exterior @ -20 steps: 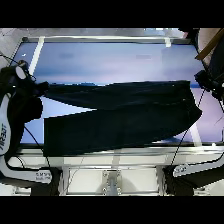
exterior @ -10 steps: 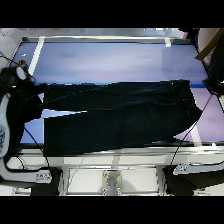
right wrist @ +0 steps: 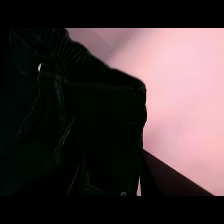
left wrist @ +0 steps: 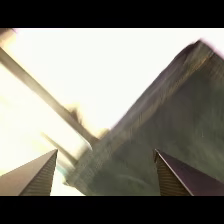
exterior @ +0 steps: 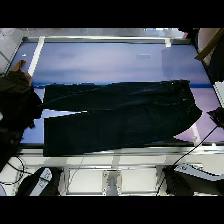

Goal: Fold the clothes and pants, and hang the long-sleeved shirts on hangers.

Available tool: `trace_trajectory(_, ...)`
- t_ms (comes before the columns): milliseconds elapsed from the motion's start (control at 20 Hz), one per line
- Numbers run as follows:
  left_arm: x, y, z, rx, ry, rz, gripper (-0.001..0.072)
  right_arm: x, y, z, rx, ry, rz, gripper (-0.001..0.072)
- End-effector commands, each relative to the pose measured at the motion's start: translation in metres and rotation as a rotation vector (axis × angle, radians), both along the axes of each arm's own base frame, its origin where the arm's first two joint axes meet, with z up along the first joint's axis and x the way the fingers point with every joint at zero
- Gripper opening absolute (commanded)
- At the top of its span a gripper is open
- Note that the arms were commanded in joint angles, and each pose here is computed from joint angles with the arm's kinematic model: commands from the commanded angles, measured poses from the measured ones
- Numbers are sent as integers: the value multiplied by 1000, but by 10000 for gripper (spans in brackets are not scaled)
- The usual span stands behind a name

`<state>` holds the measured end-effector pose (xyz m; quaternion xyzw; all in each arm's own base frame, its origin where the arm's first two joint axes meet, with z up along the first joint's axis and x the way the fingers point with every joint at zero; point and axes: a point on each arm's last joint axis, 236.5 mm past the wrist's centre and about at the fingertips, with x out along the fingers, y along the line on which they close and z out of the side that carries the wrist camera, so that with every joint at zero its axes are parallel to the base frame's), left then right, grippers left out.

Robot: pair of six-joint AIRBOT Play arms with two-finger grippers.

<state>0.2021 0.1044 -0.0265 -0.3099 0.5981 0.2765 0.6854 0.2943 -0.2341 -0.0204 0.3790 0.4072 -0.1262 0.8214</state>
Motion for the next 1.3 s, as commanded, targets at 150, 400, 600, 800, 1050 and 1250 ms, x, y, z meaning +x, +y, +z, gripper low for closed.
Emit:
trace_trajectory(150, -65, -29, -23, -385, -50, 181, 663, 7, 23, 17, 71, -115, 47, 348)
trace_trajectory(400, -96, -11, -33, -444, -118, 79, 648, 17, 38, 34, 152, -188, 60, 347)
trace_trajectory(600, -91, -11, -50, -528, -142, 23, 648, 31, 60, 66, 274, -317, 88, 346)
trace_trajectory(800, -67, -17, -61, -594, -198, -13, 644, 33, 67, 88, 279, -366, 100, 346)
trace_trajectory(1050, -61, -31, -67, -619, -156, -126, 644, 31, 68, 109, 207, -394, 99, 345)
trace_trajectory(1250, -55, -53, -74, -674, -99, -231, 643, 31, 67, 112, 194, -398, 88, 344)
